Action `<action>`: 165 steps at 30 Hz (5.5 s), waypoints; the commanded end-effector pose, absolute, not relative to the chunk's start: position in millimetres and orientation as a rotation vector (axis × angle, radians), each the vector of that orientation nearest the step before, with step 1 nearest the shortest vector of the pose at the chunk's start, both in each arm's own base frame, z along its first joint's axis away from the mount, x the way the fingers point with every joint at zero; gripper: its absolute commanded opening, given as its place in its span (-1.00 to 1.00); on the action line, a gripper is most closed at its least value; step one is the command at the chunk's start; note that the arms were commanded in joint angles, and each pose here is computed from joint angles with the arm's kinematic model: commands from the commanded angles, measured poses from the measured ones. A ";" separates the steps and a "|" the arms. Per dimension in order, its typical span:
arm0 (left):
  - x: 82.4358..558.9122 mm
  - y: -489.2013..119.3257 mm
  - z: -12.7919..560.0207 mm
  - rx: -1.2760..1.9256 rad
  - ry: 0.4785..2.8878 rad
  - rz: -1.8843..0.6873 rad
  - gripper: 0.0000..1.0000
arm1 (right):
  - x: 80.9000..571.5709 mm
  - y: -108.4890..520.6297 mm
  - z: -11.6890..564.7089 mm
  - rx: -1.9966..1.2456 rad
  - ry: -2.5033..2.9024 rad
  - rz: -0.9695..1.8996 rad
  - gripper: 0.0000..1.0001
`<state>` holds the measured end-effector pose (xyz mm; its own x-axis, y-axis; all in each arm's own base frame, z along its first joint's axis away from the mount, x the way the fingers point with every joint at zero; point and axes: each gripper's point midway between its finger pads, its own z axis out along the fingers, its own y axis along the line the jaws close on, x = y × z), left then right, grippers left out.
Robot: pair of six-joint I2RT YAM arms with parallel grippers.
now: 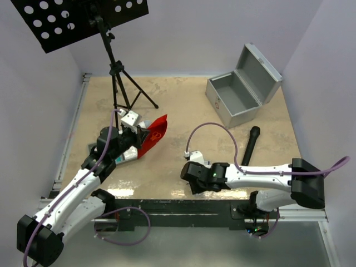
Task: Organize the medicine kit
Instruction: Pick up the medical item at the center of the board, then place the medical item at the medicine pouch.
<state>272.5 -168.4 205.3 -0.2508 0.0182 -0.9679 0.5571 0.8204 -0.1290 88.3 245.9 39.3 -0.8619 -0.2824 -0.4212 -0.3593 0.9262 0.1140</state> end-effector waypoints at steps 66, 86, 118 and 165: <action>284.0 -190.0 272.4 0.217 1.509 -0.781 -1.00 | 282.6 337.7 332.7 0.506 1.524 1.527 -0.41; 286.9 -193.4 297.5 0.171 1.443 -0.822 -1.00 | 309.1 372.4 273.3 0.346 1.798 1.213 -0.18; 290.8 -188.5 281.5 0.188 1.520 -0.750 -1.00 | 274.2 382.5 314.7 -0.194 1.810 0.957 -0.48; 276.3 -185.6 283.9 0.242 1.499 -0.746 -1.00 | 281.1 395.3 297.7 -0.244 1.835 0.903 -0.59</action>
